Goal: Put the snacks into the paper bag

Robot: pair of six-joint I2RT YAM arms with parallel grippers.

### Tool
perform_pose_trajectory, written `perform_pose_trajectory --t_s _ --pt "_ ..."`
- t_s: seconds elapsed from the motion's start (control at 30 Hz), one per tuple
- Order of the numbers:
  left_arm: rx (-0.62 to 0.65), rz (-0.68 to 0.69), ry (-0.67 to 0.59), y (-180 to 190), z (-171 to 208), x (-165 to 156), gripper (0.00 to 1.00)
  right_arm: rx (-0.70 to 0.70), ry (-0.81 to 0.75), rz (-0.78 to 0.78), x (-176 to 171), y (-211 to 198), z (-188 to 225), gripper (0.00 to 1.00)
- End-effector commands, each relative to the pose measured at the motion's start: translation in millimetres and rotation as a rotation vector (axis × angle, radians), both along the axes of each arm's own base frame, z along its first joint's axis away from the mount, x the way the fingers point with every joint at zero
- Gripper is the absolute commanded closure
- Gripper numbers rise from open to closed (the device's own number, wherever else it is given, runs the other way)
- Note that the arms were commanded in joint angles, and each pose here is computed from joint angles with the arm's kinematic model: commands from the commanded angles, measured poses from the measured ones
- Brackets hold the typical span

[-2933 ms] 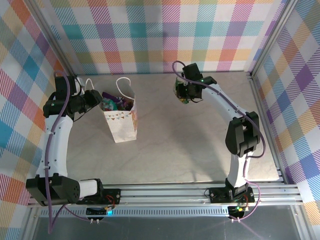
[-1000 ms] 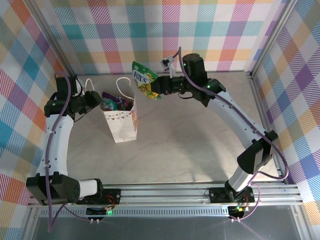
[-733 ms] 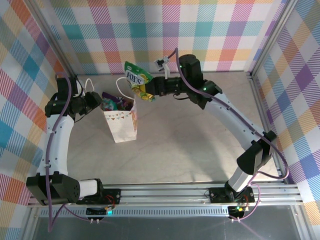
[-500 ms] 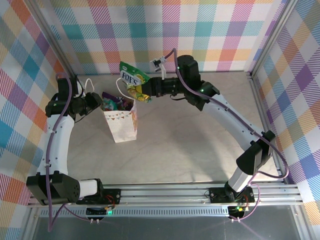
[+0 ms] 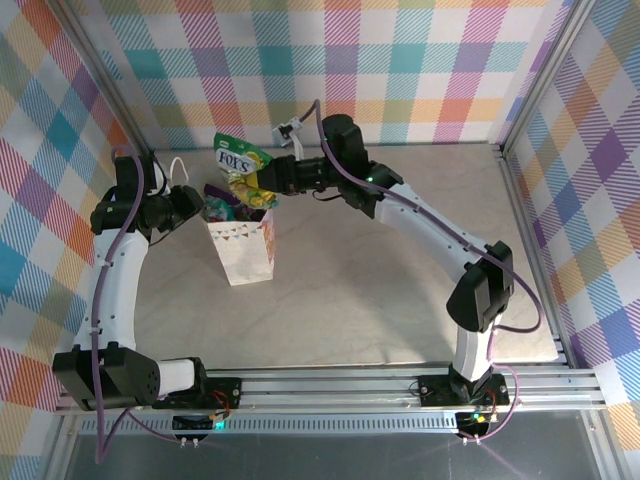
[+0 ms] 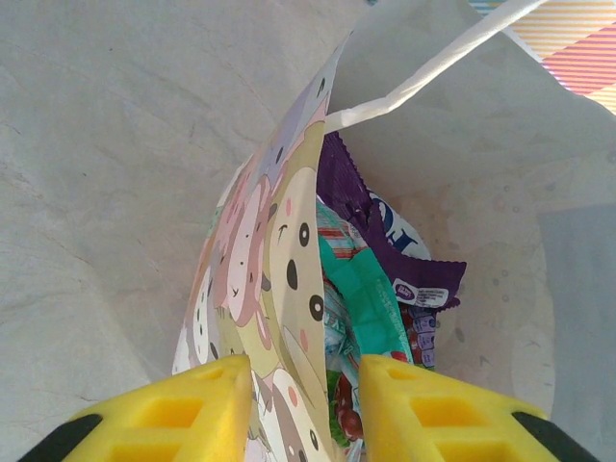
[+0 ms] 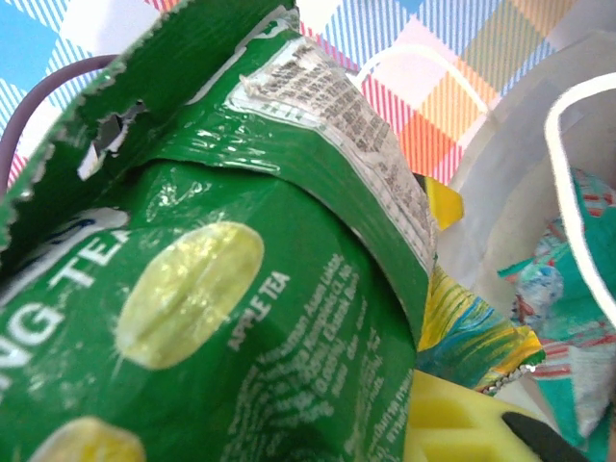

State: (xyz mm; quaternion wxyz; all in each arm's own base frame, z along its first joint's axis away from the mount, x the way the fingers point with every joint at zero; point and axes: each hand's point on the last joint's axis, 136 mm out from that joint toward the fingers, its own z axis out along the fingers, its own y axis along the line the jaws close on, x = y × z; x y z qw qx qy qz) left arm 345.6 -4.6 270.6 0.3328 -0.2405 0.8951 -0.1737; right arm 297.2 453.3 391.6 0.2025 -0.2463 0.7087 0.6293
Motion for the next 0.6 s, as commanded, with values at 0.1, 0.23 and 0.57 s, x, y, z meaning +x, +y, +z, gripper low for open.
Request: perform_pose_trajectory --t_s 0.1,0.23,0.57 --pt "0.013 -0.007 0.013 2 -6 -2 0.66 0.076 -0.012 0.078 -14 19 29 0.69" --pt "0.006 -0.010 0.016 2 -8 -1 0.66 0.058 0.018 0.074 -10 28 19 0.69" --pt "-0.012 -0.017 0.012 1 -7 1 0.66 -0.030 0.082 0.033 7 45 -18 0.69"
